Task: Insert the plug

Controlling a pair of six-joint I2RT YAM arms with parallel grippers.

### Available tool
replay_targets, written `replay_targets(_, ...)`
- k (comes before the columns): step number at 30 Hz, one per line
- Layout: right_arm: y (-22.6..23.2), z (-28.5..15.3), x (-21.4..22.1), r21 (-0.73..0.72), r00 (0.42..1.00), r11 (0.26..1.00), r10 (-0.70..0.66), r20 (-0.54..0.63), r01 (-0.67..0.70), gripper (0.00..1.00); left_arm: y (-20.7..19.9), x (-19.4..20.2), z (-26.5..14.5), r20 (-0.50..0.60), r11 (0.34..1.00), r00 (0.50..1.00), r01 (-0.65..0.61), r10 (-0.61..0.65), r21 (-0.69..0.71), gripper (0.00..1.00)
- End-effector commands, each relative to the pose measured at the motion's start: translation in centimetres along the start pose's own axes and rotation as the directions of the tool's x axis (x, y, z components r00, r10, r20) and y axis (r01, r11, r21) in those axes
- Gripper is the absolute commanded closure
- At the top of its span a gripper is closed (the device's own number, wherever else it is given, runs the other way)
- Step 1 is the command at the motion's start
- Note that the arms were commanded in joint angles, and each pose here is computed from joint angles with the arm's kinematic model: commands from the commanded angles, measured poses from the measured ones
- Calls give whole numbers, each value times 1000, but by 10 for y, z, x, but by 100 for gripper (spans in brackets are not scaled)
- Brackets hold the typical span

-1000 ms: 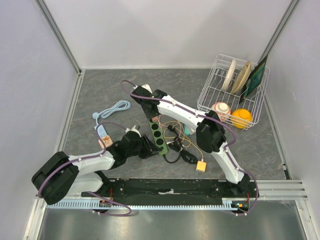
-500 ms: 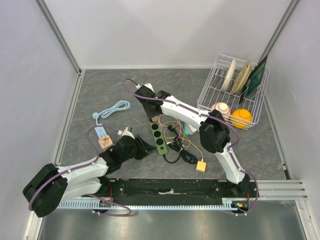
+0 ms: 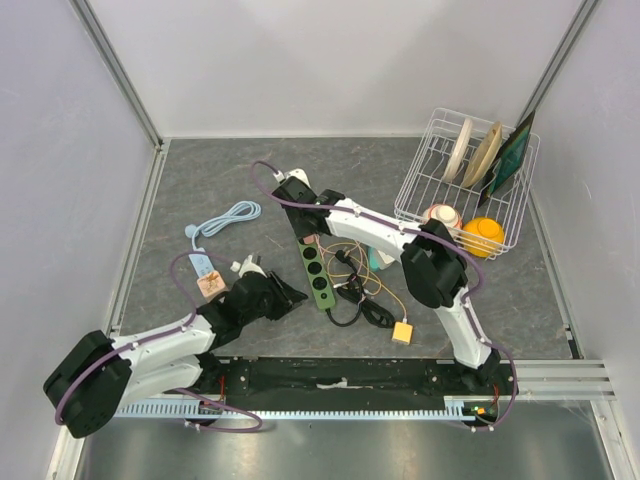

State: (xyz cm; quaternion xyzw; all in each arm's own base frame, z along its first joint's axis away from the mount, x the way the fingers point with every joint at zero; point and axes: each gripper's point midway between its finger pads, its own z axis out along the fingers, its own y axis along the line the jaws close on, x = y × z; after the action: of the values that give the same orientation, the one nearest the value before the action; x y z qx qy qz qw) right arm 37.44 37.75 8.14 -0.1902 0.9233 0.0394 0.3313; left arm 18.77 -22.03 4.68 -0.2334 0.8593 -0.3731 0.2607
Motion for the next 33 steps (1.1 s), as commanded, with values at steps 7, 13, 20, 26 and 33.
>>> replay_targets(7,-26,48,110,51,958,991,-105,-266,123,100,-17,-19,-2,77,999,996,-47,45,13,61)
replay_targets(13,-38,38,151,44,951,990,-114,-288,132,100,-17,-21,-4,91,999,995,-34,33,15,62)
replay_targets(20,-29,47,178,15,935,992,-114,-336,126,100,-19,-17,-5,68,999,997,-24,23,21,62)
replay_targets(26,-26,53,196,26,911,991,-113,-397,134,100,-21,-20,-11,76,999,997,-27,26,16,62)
replay_targets(33,-40,35,236,-1,865,988,-138,-482,157,100,-24,-27,-17,112,999,994,-8,4,31,62)
